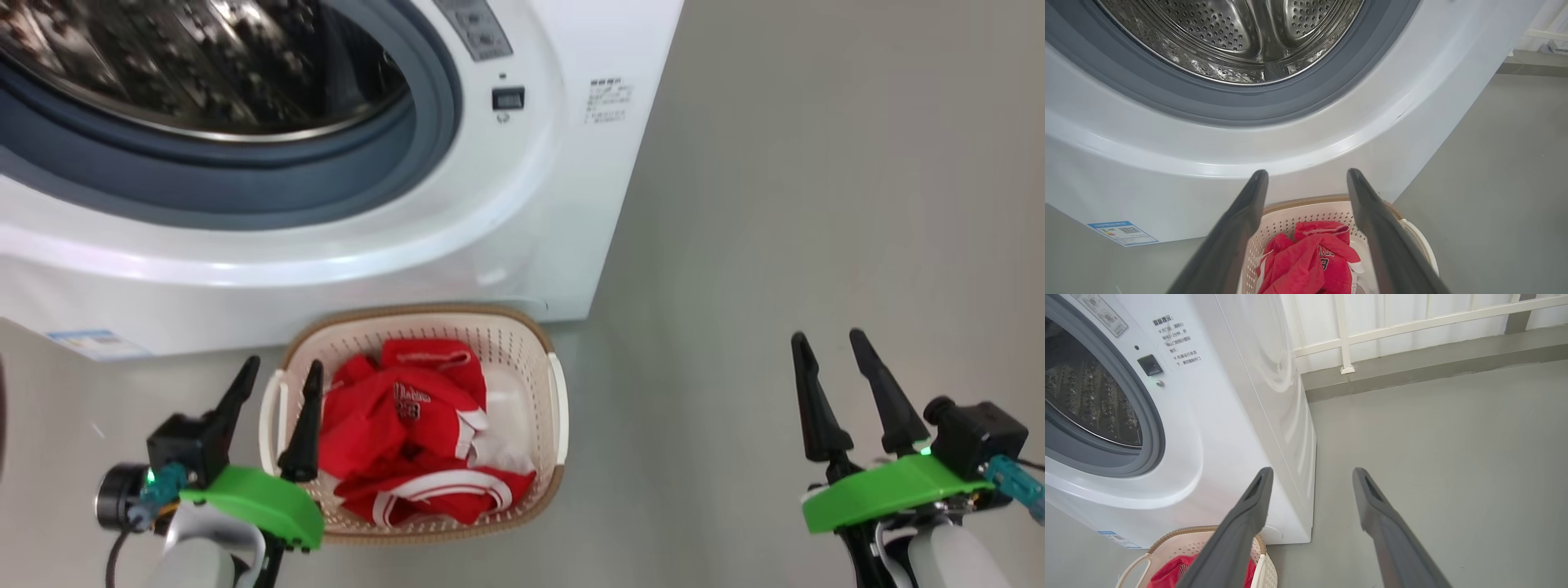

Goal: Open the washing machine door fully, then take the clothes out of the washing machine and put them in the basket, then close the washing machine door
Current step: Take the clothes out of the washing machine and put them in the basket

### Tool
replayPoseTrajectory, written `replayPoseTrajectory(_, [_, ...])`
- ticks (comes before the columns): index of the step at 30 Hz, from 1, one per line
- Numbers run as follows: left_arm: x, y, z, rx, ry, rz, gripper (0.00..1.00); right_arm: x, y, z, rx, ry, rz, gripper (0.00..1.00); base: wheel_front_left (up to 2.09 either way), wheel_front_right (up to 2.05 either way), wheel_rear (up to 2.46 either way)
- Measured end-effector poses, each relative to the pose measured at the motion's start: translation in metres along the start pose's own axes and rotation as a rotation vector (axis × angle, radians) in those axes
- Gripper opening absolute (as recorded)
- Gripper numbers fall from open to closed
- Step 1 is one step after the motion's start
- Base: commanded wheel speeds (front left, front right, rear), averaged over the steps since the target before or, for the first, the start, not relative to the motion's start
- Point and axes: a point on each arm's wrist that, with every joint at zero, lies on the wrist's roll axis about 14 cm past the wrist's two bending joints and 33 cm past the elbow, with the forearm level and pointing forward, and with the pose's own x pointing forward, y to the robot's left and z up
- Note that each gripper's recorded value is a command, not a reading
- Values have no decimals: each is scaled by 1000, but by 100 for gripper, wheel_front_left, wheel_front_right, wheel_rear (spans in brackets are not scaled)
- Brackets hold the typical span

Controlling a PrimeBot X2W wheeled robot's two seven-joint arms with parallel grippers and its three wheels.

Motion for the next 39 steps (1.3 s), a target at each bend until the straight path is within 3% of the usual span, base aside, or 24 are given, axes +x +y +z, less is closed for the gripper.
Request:
replayPoseTrajectory(15, [-62,14,50,36,-174,72,100,-41,0,16,-28,-42,1,100,0,0,0])
replayPoseTrajectory(27, [-99,30,51,31,-204,134,100,-60,-7,20,-37,-56,-19,100,0,0,0])
replayPoseTrajectory(39, [-104,33,52,13,-217,157,100,-62,-12,18,-37,-52,-33,100,0,0,0])
